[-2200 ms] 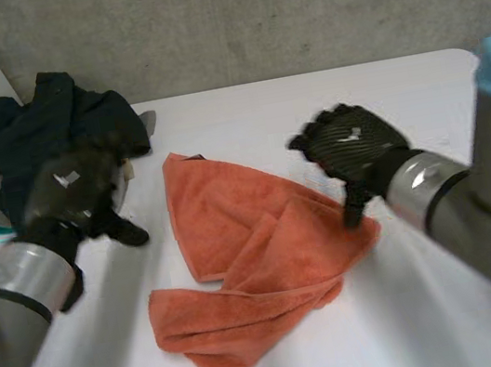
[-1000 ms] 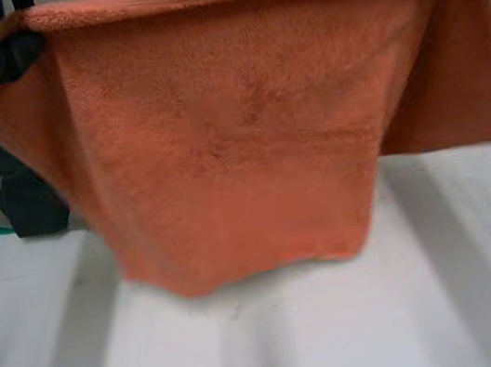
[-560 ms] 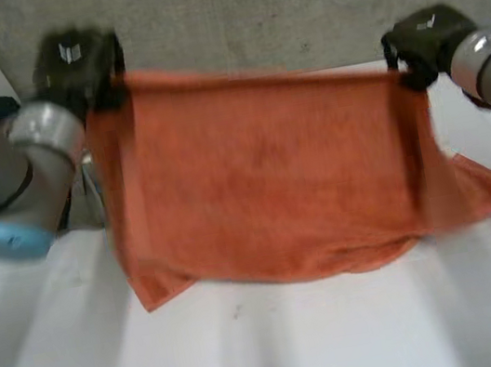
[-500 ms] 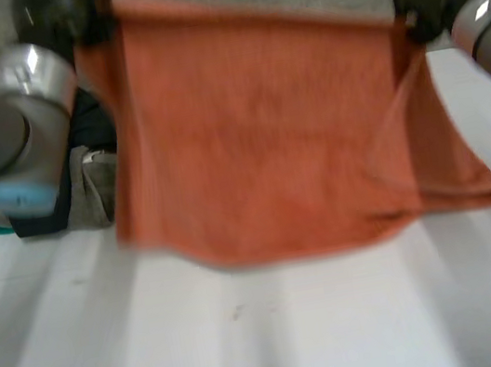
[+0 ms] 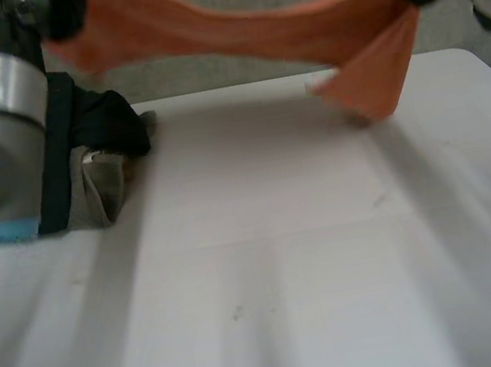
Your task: Fold the laundry.
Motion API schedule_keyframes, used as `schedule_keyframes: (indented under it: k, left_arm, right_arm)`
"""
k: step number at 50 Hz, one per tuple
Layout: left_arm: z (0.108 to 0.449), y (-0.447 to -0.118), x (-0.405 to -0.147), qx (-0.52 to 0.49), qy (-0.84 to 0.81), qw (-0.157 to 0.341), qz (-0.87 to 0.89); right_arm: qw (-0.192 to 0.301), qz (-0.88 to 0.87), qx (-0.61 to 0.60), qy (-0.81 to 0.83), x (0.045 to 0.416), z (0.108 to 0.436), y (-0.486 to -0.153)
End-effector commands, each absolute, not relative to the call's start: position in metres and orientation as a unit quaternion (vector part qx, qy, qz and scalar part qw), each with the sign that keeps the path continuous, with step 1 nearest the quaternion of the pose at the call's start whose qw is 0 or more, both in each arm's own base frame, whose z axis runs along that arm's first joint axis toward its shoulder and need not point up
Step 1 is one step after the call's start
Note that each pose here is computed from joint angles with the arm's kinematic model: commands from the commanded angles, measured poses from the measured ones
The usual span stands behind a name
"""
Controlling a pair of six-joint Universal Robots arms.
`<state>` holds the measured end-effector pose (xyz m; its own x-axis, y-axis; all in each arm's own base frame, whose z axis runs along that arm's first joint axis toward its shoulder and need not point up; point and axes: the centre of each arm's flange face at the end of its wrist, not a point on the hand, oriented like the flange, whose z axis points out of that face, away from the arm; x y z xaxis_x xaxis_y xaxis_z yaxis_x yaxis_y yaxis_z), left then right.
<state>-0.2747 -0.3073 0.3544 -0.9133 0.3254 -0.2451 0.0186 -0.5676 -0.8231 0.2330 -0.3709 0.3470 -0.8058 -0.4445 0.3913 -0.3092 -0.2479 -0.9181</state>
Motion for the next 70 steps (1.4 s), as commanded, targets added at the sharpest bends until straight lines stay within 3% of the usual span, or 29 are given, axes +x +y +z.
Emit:
schedule_keyframes:
  k: [1, 2, 5, 11, 19, 25, 27, 31, 35, 40, 45, 50, 53, 57, 58, 61, 65, 70]
  left_arm:
    - [0.304, -0.288, -0.277, -0.235, -0.507, 0.105, 0.823]
    - [0.3, -0.287, -0.276, -0.238, -0.511, 0.105, 0.819]
    - [0.301, -0.287, -0.277, -0.238, -0.511, 0.105, 0.819]
    - [0.323, -0.286, -0.281, -0.233, -0.486, 0.111, 0.835]
    - [0.368, -0.255, -0.295, -0.242, -0.45, 0.14, 0.848]
    - [0.389, -0.249, -0.299, -0.241, -0.436, 0.147, 0.855]
    - [0.394, -0.247, -0.3, -0.241, -0.432, 0.149, 0.856]
    - [0.407, -0.241, -0.305, -0.24, -0.42, 0.158, 0.861]
    - [0.42, -0.232, -0.31, -0.239, -0.407, 0.168, 0.865]
    - [0.436, -0.223, -0.311, -0.236, -0.39, 0.175, 0.873]
    - [0.463, -0.208, -0.304, -0.223, -0.359, 0.178, 0.889]
    - [0.483, -0.2, -0.297, -0.211, -0.333, 0.177, 0.902]
    - [0.491, -0.2, -0.293, -0.198, -0.327, 0.171, 0.908]
    - [0.492, -0.206, -0.286, -0.185, -0.338, 0.156, 0.909]
    - [0.489, -0.213, -0.282, -0.185, -0.35, 0.144, 0.907]
    - [0.482, -0.227, -0.271, -0.185, -0.378, 0.121, 0.899]
    - [0.462, -0.255, -0.244, -0.181, -0.445, 0.073, 0.874]
    - [0.423, -0.284, -0.208, -0.175, -0.55, 0.021, 0.817]
  right_arm:
    - [0.035, -0.633, -0.338, 0.696, 0.228, 0.269, -0.367]
    - [0.042, -0.608, -0.343, 0.714, 0.23, 0.246, -0.367]
    - [0.049, -0.582, -0.331, 0.741, 0.228, 0.222, -0.366]
    - [0.045, -0.586, -0.235, 0.774, 0.216, 0.208, -0.372]
    - [0.067, -0.577, -0.105, 0.808, 0.199, 0.219, -0.331]
    - [0.125, -0.586, -0.093, 0.795, 0.214, 0.228, -0.276]
    - [0.165, -0.593, -0.089, 0.783, 0.231, 0.225, -0.263]
    - [0.222, -0.588, -0.085, 0.773, 0.254, 0.219, -0.244]
    - [0.236, -0.568, -0.089, 0.783, 0.27, 0.195, -0.245]
    - [0.204, -0.57, -0.068, 0.793, 0.274, 0.164, -0.269]
    - [0.126, -0.596, -0.049, 0.792, 0.267, 0.143, -0.294]
    - [0.041, -0.602, -0.055, 0.796, 0.239, 0.13, -0.326]
    - [0.017, -0.608, -0.048, 0.793, 0.222, 0.131, -0.338]
    - [0.007, -0.627, -0.056, 0.777, 0.206, 0.151, -0.348]
    - [0.005, -0.653, -0.073, 0.754, 0.202, 0.182, -0.349]
    - [-0.02, -0.694, -0.107, 0.712, 0.185, 0.234, -0.349]
    - [-0.102, -0.724, -0.198, 0.653, 0.147, 0.321, -0.338]
    - [-0.142, -0.697, -0.262, 0.652, 0.135, 0.38, -0.317]
